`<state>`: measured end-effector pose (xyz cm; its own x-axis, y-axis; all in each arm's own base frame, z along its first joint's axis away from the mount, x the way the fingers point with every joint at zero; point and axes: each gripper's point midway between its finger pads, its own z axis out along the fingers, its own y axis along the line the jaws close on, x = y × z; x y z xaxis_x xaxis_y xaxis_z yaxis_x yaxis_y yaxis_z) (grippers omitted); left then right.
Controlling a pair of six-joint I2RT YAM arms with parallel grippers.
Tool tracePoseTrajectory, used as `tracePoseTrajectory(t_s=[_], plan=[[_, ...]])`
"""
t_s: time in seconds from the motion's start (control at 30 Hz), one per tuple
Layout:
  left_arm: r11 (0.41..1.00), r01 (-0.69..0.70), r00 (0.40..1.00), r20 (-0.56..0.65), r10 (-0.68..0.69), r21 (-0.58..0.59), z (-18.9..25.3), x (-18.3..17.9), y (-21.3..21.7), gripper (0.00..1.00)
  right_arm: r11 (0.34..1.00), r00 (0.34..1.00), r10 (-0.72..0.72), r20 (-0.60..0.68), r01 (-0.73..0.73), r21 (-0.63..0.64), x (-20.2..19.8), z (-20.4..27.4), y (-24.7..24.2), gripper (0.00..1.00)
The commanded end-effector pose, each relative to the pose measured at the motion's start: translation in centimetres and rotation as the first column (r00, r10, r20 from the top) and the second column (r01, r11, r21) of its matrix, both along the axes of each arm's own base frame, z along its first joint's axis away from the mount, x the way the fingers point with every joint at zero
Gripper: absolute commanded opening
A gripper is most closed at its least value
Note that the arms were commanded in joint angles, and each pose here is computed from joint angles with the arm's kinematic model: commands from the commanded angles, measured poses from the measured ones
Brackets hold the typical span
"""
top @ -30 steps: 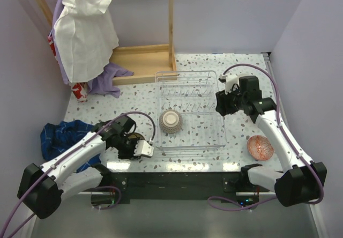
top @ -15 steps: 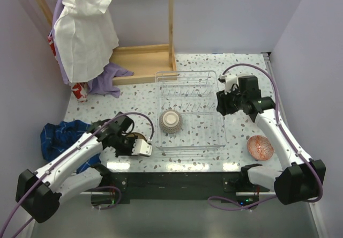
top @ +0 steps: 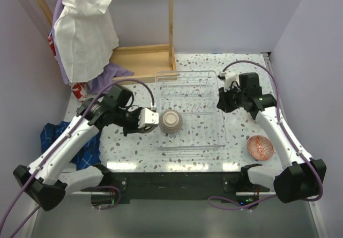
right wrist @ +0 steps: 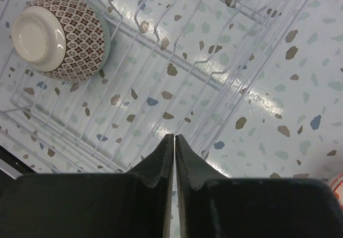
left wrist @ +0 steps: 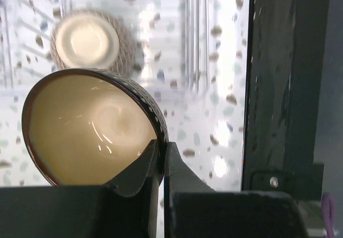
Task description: Load the bowls into the dish rack
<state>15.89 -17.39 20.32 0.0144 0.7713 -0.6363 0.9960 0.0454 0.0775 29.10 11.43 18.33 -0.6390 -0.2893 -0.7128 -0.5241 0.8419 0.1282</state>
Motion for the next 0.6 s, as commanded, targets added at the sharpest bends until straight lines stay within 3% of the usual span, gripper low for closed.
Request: tracePoseTrajectory(t_s=[0.0, 0.23, 0.57], plan=[[0.937, 0.088, 0.994, -0.032, -0.105, -0.339, 5.8, 1.5, -7.4, 0.00, 0.997, 0.999, 0.036, 0.028, -0.038, 0.065, 0.5, 2.7, 1.2, 0.03], [0.813, 0.133, 0.902, -0.270, -0.337, -0.567, 7.0, 2.3, -13.7, 0.00, 0.997, 0.998, 0.052, 0.037, -0.053, 0.048, 0.8, 3.3, 1.2, 0.02], [0.756, 0.077, 0.690, -0.512, -0.511, -0.650, 5.4, 3.5, -18.3, 0.00, 0.997, 0.998, 0.062, -0.021, -0.063, -0.033, -1.2, 1.2, -0.2, 0.01]])
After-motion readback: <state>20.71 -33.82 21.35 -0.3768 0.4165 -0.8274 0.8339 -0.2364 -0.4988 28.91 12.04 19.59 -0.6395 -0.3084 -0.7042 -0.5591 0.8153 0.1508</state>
